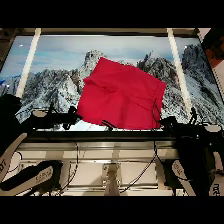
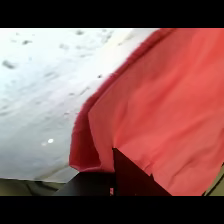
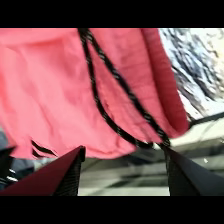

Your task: Fold the clothes and pants, and hang the long-sleeved shirts on hangers.

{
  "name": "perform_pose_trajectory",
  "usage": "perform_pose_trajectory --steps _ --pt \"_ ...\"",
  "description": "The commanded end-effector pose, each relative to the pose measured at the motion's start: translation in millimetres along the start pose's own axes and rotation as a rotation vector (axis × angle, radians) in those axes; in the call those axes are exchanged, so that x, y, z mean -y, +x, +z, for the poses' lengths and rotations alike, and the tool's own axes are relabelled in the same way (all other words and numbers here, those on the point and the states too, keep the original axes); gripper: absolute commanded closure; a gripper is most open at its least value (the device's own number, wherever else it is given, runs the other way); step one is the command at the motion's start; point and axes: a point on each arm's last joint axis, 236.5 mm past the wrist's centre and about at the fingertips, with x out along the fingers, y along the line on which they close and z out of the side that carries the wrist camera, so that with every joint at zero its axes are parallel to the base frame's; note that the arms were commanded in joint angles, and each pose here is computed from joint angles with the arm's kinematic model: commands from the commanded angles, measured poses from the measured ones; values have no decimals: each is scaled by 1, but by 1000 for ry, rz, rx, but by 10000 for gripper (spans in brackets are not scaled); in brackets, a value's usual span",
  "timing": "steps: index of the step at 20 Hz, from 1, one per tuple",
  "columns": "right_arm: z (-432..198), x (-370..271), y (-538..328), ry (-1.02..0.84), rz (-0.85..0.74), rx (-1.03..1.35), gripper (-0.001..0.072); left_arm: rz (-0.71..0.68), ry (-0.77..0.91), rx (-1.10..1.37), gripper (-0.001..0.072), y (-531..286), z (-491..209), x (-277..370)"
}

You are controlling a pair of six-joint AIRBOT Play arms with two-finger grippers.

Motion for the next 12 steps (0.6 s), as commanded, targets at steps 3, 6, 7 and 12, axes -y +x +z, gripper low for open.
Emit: perform_pose_trajectory --steps 3,6,7,12 --pt "-29 8 -1 80 -36 -146 167 -43 191 -24 703 2 -22 23" --pt "-12 -2 9 160 34 -108 165 -37 300 -74 703 10 -46 27" --pt "-7 -2 13 181 45 -100 161 -35 321 -86 702 12 -52 27" --pt "3 18 28 231 5 -94 156 -39 396 -97 703 14 -59 29"
